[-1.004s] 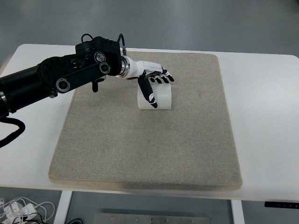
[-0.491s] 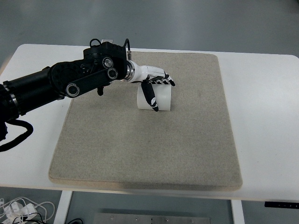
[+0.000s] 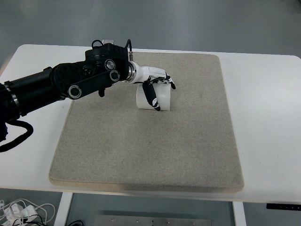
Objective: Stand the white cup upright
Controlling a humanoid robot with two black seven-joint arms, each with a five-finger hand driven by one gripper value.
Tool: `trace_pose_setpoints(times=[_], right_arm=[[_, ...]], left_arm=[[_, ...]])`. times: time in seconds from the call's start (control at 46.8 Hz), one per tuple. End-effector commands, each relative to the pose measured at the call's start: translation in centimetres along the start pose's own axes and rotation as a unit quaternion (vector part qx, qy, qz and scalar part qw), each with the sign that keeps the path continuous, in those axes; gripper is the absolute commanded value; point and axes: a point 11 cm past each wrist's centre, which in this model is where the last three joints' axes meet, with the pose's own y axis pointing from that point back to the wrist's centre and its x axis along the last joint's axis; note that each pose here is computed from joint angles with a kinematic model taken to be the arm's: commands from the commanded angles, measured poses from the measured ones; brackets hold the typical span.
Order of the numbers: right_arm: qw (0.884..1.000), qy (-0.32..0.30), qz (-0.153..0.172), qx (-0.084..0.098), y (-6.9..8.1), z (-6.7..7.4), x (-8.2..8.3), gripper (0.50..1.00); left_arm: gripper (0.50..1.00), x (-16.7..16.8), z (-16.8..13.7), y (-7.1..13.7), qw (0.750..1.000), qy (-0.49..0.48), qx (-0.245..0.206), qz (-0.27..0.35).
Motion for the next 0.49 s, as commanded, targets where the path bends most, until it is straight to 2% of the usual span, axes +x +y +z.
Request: trace_pose_setpoints(times=[0.0, 0.214, 0.47], right_arm=[[1.000, 0.000, 0.000, 0.000, 0.0, 0.0, 0.0, 0.952], [1.000, 0.000, 0.000, 0.000, 0.0, 0.0, 0.0, 0.952], [1.000, 0.000, 0.000, 0.001, 0.0, 0.0, 0.0, 0.952]], left_arm=[[0.559, 0.6, 0.1, 0.2, 1.000, 0.014, -0.006, 0.007], [0.557, 4.4, -0.5, 1.4, 0.993, 0.097, -0.034, 0.051], [0.555, 6.5, -1.7, 2.3, 0.966, 0.222, -0.110, 0.074]])
